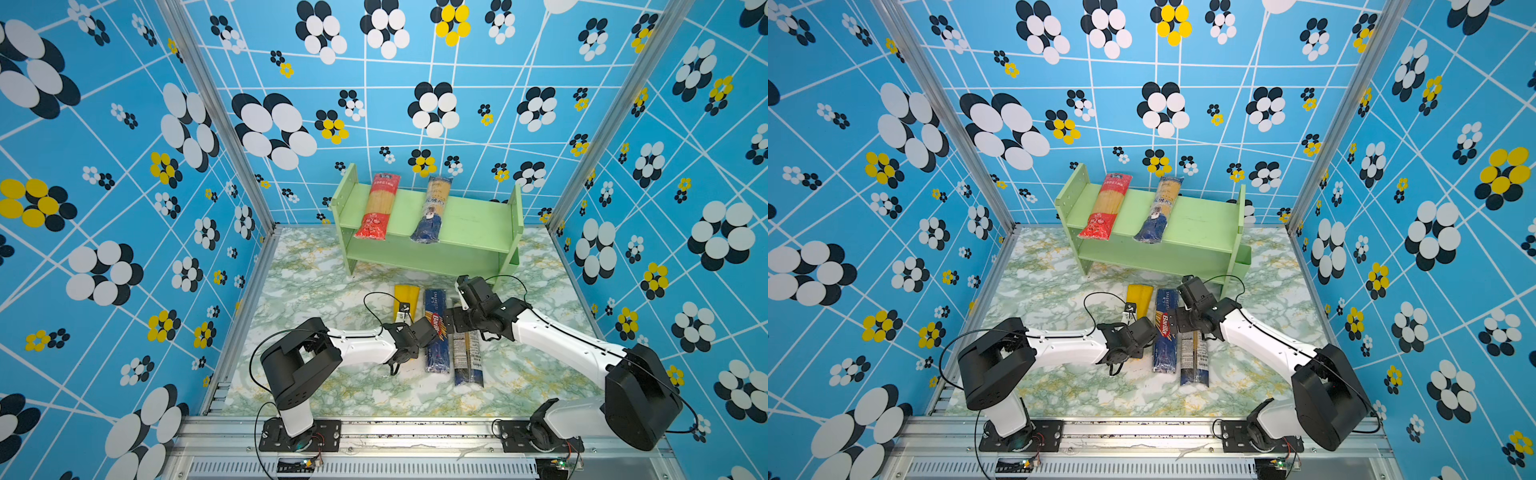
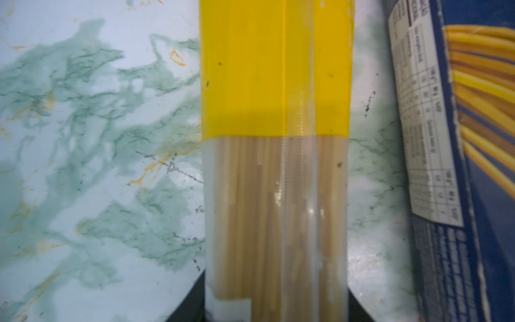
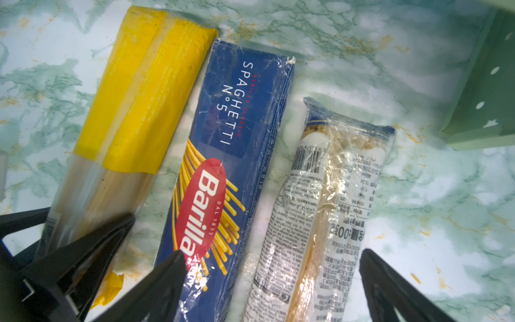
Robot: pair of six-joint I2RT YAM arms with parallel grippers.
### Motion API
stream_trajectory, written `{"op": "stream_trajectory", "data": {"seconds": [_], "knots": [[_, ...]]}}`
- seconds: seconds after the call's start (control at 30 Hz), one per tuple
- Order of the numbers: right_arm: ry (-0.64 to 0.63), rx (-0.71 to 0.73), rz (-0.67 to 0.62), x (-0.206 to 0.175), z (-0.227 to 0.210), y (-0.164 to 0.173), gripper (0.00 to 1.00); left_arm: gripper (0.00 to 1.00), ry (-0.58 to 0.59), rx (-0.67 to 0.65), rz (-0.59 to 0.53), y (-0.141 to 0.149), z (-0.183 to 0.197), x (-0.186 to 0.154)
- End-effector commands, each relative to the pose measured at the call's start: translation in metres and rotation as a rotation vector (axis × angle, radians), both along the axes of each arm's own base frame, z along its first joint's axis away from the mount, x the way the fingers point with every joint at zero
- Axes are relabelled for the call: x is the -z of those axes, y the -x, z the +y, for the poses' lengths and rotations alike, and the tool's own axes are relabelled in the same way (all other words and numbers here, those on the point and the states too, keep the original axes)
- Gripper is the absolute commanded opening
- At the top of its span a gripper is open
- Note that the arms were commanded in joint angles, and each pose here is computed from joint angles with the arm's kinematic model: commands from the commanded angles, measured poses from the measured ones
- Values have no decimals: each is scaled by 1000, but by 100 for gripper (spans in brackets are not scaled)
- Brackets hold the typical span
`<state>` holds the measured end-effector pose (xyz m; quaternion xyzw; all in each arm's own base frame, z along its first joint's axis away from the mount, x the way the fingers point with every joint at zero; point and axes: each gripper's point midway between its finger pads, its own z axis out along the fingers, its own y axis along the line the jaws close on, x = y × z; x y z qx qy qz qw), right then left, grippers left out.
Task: Arrange pasta packages on shelves
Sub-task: Pick up the pasta bag from the center of the table.
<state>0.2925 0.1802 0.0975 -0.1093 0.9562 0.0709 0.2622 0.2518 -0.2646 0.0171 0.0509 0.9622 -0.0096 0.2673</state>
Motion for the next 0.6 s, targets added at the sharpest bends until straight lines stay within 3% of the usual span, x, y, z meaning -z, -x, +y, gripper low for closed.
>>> {"op": "stream_trajectory", "data": {"seconds": [0.0, 0.03, 0.1, 0.33, 0.57], "knots": [[18, -2, 3, 0, -5, 5, 99, 27, -154, 13, 129, 28, 36, 31], [17, -2, 2, 0, -5, 5, 99, 22, -150, 17, 128, 28, 36, 30], [18, -1, 1, -1, -5, 5, 99, 0, -135, 19, 124, 28, 34, 26], [24, 3, 6, -1, -7, 7, 99, 0, 5, 81, 146, 28, 14, 5], [31, 6, 1, -2, -9, 7, 99, 0, 176, 143, 146, 26, 1, -44]]}}
